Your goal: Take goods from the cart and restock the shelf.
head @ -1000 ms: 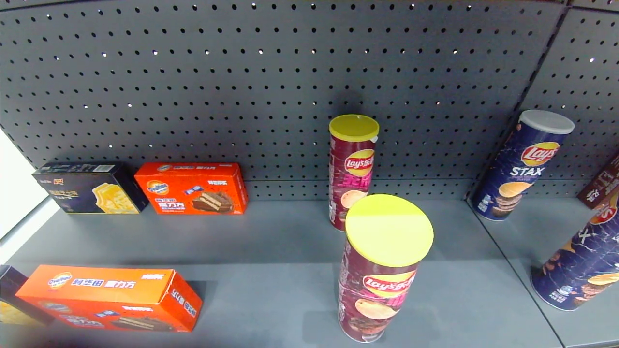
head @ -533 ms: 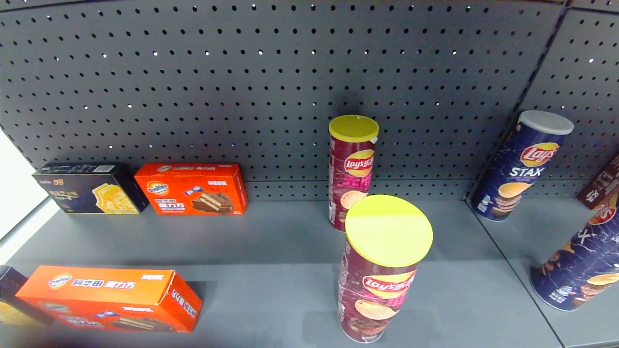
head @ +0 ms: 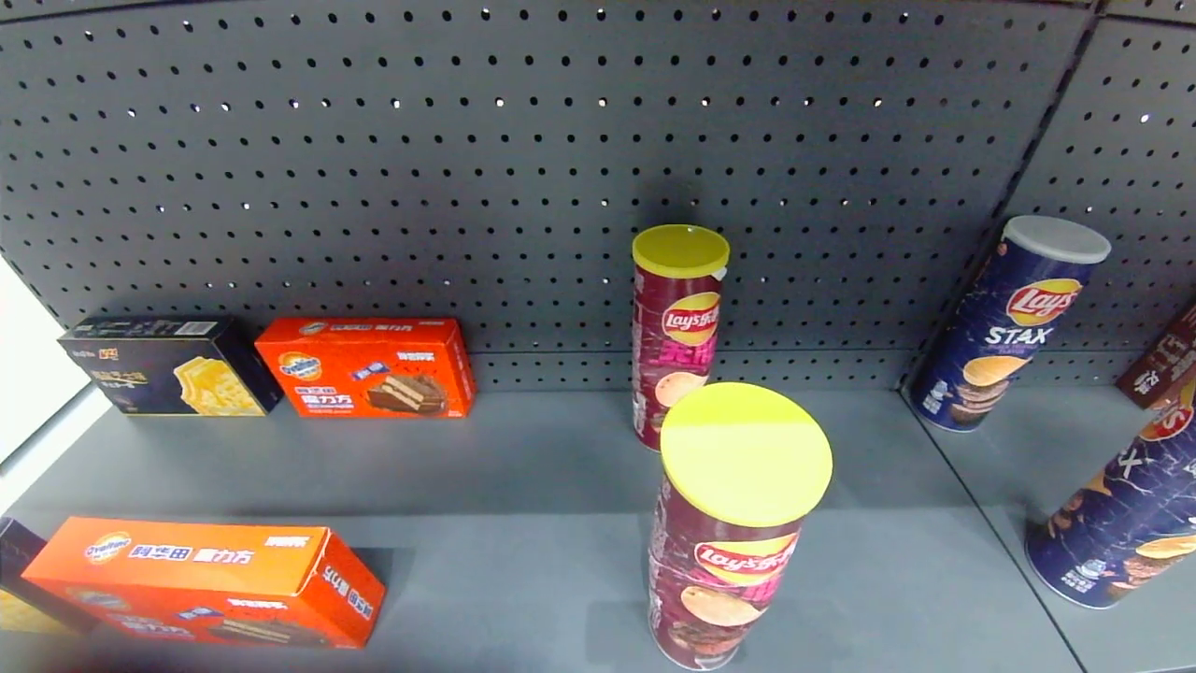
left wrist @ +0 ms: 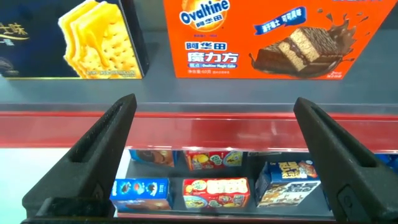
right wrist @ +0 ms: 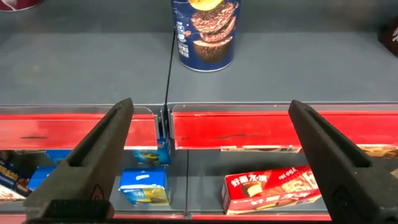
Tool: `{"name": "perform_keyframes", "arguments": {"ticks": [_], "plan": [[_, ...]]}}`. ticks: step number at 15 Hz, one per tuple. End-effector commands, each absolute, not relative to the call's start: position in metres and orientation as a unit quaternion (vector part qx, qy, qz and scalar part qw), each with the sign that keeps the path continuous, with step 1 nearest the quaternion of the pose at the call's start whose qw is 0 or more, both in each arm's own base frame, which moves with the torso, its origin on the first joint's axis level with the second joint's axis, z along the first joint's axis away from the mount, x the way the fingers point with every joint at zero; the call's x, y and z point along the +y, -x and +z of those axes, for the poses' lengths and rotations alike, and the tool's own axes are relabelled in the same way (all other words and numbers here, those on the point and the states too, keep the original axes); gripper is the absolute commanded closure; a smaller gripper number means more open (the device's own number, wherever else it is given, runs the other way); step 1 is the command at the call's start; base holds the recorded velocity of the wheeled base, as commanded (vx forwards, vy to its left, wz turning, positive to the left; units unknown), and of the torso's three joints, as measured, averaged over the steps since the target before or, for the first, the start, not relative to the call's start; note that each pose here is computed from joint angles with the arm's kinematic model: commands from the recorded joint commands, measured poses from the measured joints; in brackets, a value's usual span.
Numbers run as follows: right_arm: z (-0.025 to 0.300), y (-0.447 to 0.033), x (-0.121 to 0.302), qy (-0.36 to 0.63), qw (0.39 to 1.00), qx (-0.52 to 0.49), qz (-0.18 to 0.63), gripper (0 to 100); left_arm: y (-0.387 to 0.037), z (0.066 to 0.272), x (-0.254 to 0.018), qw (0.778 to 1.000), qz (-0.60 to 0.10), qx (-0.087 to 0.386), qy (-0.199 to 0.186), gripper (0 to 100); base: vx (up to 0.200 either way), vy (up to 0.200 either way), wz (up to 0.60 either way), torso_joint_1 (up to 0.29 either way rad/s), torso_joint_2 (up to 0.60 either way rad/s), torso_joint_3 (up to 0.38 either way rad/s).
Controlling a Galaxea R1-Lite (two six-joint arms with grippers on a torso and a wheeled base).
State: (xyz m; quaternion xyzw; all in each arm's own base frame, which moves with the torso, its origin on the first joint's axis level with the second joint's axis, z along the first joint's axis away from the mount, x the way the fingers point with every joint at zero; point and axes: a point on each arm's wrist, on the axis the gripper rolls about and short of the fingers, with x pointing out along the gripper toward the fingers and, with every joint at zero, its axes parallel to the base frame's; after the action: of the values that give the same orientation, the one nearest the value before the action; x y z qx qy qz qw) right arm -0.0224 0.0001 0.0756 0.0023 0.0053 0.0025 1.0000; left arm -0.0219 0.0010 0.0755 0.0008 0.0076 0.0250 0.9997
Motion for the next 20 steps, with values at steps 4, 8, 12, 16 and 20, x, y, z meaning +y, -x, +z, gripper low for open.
{"name": "perform_keyframes", "arguments": {"ticks": [4,8,12,16,20], "plan": [[0.0756,0.0222,0.0001,-0.002,1.0,0.006,0.003,0,0.0218,0.0756,0.0012,1.0,0.03,0.008,0.001,0,0.0,-0.1,0.0,0.0,0.0,0.004],[0.0756,0.0222,0.0001,-0.002,1.0,0.006,0.003,0,0.0218,0.0756,0.0012,1.0,0.03,0.008,0.001,0,0.0,0.0,0.0,0.0,0.0,0.0],[0.0756,0.0223,0.0001,-0.002,1.0,0.005,0.003,0,0.0218,0.0756,0.0012,1.0,0.029,0.008,0.001,0,0.0,0.0,0.0,0.0,0.0,0.0],[0.0756,0.0222,0.0001,-0.002,1.0,0.006,0.003,0,0.0219,0.0756,0.0012,1.0,0.03,0.007,0.003,0,-0.05,0.0,0.0,0.001,0.0,0.001],[0.0756,0.0222,0.0001,-0.002,1.0,0.006,0.003,0,0.0219,0.0756,0.0012,1.0,0.029,0.007,0.002,0,0.0,0.0,0.0,0.0,0.0,0.0]]}}
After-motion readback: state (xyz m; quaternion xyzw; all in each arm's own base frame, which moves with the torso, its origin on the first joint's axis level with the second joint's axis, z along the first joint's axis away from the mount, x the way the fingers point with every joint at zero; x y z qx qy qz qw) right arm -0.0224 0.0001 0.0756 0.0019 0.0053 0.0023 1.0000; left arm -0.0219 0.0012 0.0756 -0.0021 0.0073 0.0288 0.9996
